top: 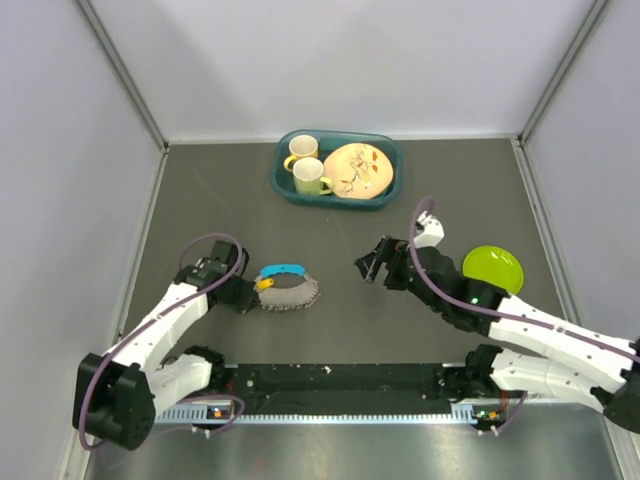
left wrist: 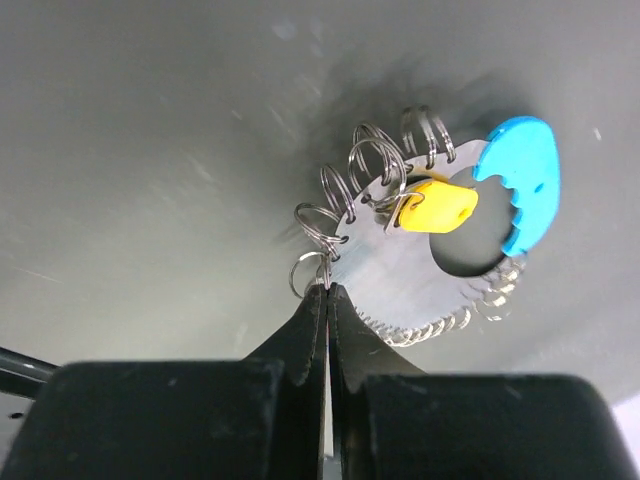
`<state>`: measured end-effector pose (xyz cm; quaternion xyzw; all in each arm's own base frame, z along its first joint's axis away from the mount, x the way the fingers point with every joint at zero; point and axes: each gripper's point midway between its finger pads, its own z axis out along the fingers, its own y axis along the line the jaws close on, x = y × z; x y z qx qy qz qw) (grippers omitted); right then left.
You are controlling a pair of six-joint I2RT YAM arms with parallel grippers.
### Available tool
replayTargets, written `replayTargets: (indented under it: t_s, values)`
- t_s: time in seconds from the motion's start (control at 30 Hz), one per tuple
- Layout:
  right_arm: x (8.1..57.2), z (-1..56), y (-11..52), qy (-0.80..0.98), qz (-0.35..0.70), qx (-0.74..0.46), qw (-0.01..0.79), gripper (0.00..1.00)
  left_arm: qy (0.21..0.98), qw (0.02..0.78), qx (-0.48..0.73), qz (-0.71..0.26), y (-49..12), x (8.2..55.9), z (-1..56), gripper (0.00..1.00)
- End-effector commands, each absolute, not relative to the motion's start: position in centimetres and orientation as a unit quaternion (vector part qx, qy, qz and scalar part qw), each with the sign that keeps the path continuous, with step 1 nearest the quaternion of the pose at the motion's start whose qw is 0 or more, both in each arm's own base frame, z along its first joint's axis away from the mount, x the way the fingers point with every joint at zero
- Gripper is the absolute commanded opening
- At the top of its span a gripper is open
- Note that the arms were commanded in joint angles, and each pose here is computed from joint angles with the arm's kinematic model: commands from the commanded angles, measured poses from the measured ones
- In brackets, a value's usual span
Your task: Remove the keys from the keyring
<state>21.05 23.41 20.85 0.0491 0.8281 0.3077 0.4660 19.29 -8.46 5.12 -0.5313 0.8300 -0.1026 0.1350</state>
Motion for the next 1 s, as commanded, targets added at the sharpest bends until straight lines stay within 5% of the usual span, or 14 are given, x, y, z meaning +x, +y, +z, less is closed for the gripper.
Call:
replayTargets:
  t_s: [0.0,0.47,0.97]
  values:
    - [21.4,18.9,27.3,0.816,0.385,0.105,0.419,0.92,0.820,0.121,-0.521,-0.204,-12.8,20.4,7.1,0.00]
    - [21.0,13.8,31.3,0.798,0.467,0.144,0.353,0.93,0.801,0.123,-0.494,-0.314,-18.2,22.0,10.1,0.00]
    - [20.5,9.1,31.8,0.797,0.481,0.233,0.281,0.90,0.805,0.108,-0.486,-0.323,-20.5,21.2,10.3,0.00]
